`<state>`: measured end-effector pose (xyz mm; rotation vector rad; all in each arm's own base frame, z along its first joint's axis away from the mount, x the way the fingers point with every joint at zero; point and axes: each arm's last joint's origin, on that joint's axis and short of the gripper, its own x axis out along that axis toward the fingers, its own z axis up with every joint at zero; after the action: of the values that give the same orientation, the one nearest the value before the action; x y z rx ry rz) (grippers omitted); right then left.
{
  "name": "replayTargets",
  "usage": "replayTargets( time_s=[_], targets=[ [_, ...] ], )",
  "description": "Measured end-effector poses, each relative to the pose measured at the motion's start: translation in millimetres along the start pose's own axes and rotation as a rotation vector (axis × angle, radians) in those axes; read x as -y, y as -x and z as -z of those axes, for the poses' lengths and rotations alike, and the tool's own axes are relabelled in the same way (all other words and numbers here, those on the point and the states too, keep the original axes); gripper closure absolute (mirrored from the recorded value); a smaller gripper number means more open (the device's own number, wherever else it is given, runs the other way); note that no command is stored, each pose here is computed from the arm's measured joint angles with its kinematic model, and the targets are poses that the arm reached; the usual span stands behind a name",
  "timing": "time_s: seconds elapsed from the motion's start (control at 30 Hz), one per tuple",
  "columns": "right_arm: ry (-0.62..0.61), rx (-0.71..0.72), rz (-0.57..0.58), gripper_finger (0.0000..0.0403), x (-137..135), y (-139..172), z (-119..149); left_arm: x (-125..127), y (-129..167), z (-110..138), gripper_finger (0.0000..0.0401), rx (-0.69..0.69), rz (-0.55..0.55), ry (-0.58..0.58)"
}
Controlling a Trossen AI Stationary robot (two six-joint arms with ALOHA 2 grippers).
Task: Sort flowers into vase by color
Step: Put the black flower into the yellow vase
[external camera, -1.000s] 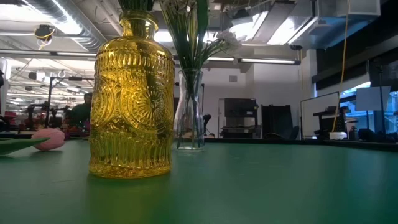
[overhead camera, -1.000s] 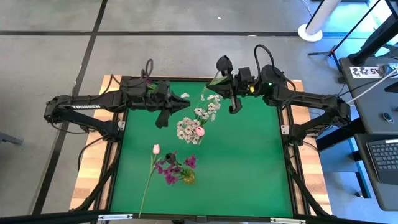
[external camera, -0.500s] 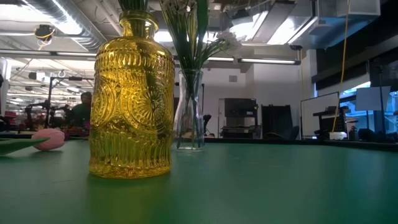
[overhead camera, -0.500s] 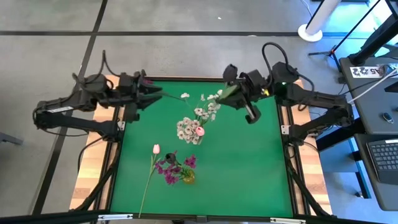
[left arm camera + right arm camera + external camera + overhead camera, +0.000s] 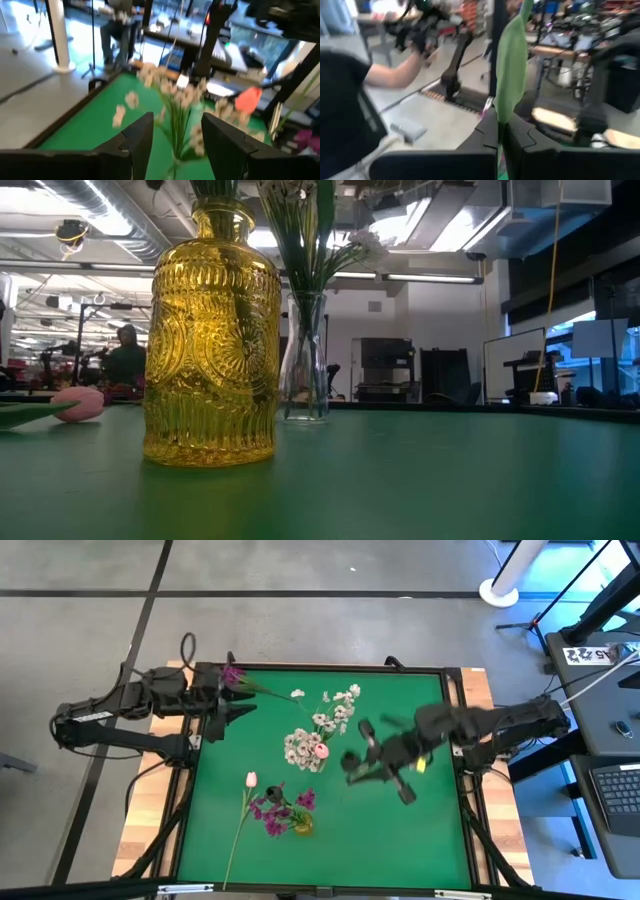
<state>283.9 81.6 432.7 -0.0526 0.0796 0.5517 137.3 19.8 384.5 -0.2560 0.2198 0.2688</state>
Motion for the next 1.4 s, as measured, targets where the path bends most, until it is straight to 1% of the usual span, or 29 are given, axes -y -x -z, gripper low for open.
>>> replayTargets(
  time_s=[0.07,0.17,0.3,0.37,0.47,0.53,0.63,0.73,0.77,0.83,0.97,1.07,1.17,1.27,1.4],
  targets=[
    [0.034,-0.015,-0.012,0.0399,-12.0,-8.7,13.5,0.0,-0.5,3.2,0.0238,-0.03,-0.013,-0.005],
    [0.063,-0.001,-0.005,0.0399,-25.7,-20.0,37.0,1.1,0.9,3.2,0.0238,-0.023,-0.019,-0.008],
    [0.076,0.058,-0.003,0.0399,-32.0,-31.6,75.2,2.5,0.3,5.5,0.0238,-0.018,-0.032,0.001],
    [0.069,0.087,-0.001,0.0399,-31.9,-33.7,90.1,2.2,-4.6,14.9,0.0238,-0.05,-0.038,-0.003],
    [0.059,0.121,0.005,0.0399,-31.2,-34.0,103.0,0.6,-14.7,32.0,0.0239,-0.075,-0.069,-0.023],
    [0.063,0.139,0.015,0.0399,-30.6,-35.3,104.1,-1.0,-18.2,43.4,0.0239,-0.049,-0.074,-0.039],
    [0.072,0.176,0.015,0.0398,-31.3,-34.9,100.4,-2.2,-18.0,53.4,0.0239,0.07,-0.034,-0.042],
    [0.092,0.203,0.017,0.0398,-31.2,-34.5,96.4,-6.8,-18.9,71.3,0.0239,0.108,-0.02,-0.025],
    [0.1,0.207,0.018,0.0398,-31.2,-34.4,96.0,-8.4,-19.5,77.2,0.0239,0.115,-0.017,-0.007],
    [0.103,0.21,0.019,0.0398,-31.2,-34.3,95.7,-12.2,-22.8,93.4,0.0239,0.082,-0.025,0.015],
    [0.128,0.223,0.032,0.0398,-30.9,-34.0,94.4,-15.5,-28.4,112.8,0.0239,0.051,-0.026,0.062],
    [0.138,0.265,0.032,0.0398,-30.3,-37.7,94.0,-16.4,-31.3,118.1,0.0239,0.064,-0.022,0.078],
    [0.141,0.277,0.027,0.0398,-29.1,-47.2,101.3,-16.2,-31.3,117.4,0.0239,0.074,-0.02,0.074],
    [0.135,0.24,0.031,0.0398,-25.2,-56.8,110.3,-16.2,-31.2,117.0,0.0239,0.078,-0.02,0.074],
    [0.134,0.23,0.031,0.0398,-23.8,-63.4,112.5,-16.2,-31.4,117.1,0.0239,0.077,-0.021,0.078]
  ],
)
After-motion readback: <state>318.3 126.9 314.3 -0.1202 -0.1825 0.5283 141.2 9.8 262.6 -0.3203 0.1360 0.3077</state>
